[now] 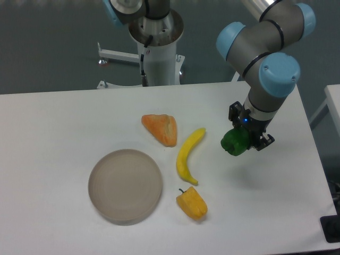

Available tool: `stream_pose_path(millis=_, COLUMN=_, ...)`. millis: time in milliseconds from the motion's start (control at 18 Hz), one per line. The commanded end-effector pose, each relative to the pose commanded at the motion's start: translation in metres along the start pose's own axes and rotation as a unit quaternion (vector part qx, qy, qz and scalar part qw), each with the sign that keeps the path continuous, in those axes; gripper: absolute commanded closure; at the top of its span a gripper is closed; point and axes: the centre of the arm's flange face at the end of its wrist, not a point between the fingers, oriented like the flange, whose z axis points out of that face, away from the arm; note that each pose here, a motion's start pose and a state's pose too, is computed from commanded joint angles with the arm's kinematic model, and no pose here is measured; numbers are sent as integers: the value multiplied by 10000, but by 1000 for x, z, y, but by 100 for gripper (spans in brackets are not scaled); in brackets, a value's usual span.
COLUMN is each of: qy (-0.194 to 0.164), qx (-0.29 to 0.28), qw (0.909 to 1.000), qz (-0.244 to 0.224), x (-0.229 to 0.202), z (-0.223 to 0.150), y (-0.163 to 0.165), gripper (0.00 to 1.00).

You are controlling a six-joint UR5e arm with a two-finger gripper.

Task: Place the green pepper on the table
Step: 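Lower the held green pepper toward the table beside the yellow pepper, then open the gripper to release the green pepper onto the table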

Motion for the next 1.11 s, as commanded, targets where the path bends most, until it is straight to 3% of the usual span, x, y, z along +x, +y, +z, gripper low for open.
stream_pose_path(millis=389, qy=-67, qx=26, qw=10000, qz=24, x=-25, z=16, y=-5, gripper=93)
stream_pose_path(millis=611, qy=-355, qx=47, qw=9993, qz=120, x=-47, z=46, y=-29, gripper=93)
stream_pose_path(millis=722, qy=-473, qx=76, qw=9986, qz=-205, x=-59, z=74, y=-39, gripper=93)
stream_pose_path(millis=889, qy=-587, qx=94, qw=9981, qz=-190, x=-71, z=108, y=-46, gripper=93)
stream_pose_path(millis=1111, qy=-450, qx=73, qw=9988, qz=-193, x=-64, z=131, y=-57, gripper=92)
